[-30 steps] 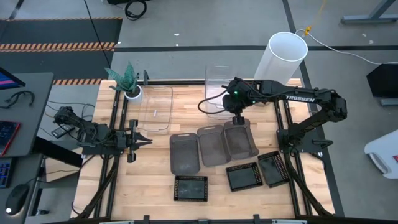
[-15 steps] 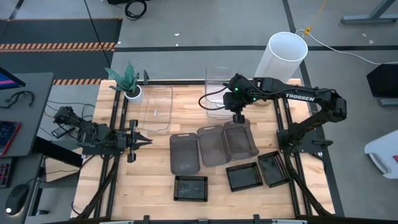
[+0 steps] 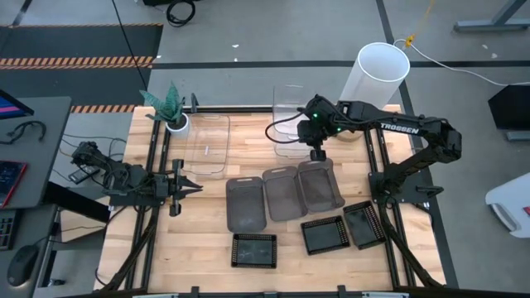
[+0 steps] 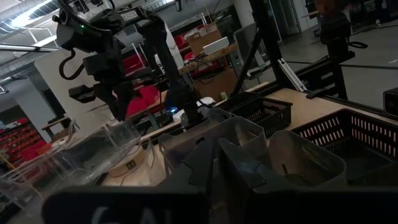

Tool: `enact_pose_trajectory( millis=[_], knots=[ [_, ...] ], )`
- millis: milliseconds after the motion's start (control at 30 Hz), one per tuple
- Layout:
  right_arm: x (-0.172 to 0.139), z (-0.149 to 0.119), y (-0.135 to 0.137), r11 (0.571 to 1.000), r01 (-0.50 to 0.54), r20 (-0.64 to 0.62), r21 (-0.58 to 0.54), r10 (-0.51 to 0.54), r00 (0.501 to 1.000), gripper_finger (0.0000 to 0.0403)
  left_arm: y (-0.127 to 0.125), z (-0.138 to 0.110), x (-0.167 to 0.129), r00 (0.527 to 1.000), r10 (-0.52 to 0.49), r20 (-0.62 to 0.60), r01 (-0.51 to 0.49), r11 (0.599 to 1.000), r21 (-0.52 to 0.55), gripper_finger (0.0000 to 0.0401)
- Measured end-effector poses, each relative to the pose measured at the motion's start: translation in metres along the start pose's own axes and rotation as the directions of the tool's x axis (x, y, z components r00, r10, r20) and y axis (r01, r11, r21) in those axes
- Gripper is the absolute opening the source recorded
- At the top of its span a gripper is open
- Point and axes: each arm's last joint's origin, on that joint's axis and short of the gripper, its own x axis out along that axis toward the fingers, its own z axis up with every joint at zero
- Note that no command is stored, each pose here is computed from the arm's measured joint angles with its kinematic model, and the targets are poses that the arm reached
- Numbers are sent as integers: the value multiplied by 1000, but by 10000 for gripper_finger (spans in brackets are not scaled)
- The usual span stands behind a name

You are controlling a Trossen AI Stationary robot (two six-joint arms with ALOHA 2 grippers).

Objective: Stack baskets by color
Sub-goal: Stack the middle transparent bin on top of the right transparent bin

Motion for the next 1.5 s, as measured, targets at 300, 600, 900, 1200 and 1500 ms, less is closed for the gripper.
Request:
enact_pose_trajectory(
  millis=[300,600,900,1200,1500],
  knots=[
    [14,-12,0,1000,-5,-22,11,6,1000,37,0,0,0,1000,0,0,0,1000,0,26],
    [31,-26,8,1000,-21,-48,14,22,999,37,0,0,0,1000,0,0,0,1000,0,34],
    [32,-24,10,997,-53,-15,60,54,998,37,0,0,0,1000,0,0,0,1000,0,26],
    [43,-35,17,993,-75,-43,86,79,996,48,0,0,0,1000,0,0,0,1000,0,33],
    [44,-36,18,986,-72,-43,150,79,996,73,0,0,0,1000,0,0,0,1000,0,26]
  ],
)
